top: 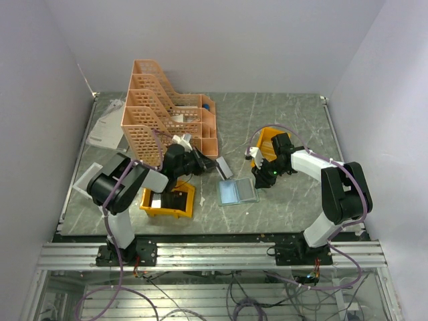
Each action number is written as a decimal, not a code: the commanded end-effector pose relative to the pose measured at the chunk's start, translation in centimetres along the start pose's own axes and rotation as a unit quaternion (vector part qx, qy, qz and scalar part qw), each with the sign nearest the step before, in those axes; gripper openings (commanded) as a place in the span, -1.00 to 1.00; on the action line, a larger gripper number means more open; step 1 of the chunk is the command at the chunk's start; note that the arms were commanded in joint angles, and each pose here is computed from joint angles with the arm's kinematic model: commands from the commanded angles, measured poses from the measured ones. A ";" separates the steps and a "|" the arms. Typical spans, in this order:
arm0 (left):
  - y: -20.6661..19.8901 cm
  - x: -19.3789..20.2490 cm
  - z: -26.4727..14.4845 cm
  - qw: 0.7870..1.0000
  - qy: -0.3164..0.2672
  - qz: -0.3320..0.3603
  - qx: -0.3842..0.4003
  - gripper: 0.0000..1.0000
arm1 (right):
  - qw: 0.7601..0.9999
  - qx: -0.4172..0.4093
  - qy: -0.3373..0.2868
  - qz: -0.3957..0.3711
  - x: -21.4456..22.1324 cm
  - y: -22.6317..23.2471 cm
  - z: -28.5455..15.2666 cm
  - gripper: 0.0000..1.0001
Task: Put the credit cards into the card holder
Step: Adjust the distractor at the center of the board.
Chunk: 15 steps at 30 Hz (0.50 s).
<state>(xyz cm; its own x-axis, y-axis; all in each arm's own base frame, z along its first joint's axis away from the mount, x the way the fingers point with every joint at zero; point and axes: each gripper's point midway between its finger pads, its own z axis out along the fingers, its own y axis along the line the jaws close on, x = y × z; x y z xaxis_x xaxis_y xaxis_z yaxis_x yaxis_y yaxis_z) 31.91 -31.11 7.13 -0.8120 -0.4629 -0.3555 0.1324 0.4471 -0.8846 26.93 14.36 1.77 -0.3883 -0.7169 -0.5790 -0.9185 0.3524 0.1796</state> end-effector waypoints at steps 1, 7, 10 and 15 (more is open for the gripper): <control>-2.4 -0.4 0.6 0.997 0.027 0.058 0.045 -0.86 | 1.000 0.001 0.000 -0.004 -0.5 -0.2 0.0 -0.54; -3.4 3.0 -1.1 0.994 0.056 0.076 0.061 -0.86 | 1.000 -0.002 0.002 -0.003 -0.3 -0.2 0.1 -0.54; -2.9 3.8 -1.2 0.994 0.056 0.069 0.061 -0.86 | 1.000 -0.003 0.003 -0.003 -0.4 -0.1 0.1 -0.54; -2.5 5.1 -0.4 0.994 0.066 0.050 0.076 -0.86 | 1.000 -0.001 0.003 -0.004 -0.4 -0.2 0.1 -0.54</control>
<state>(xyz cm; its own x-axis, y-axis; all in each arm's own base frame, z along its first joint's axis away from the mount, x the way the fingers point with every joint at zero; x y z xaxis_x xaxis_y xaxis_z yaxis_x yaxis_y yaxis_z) 27.42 -33.17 7.10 -0.8635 -0.3156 -0.3934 0.2473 0.4148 -0.8756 26.84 14.42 1.74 -0.3873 -0.7187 -0.5774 -0.9192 0.3496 0.1813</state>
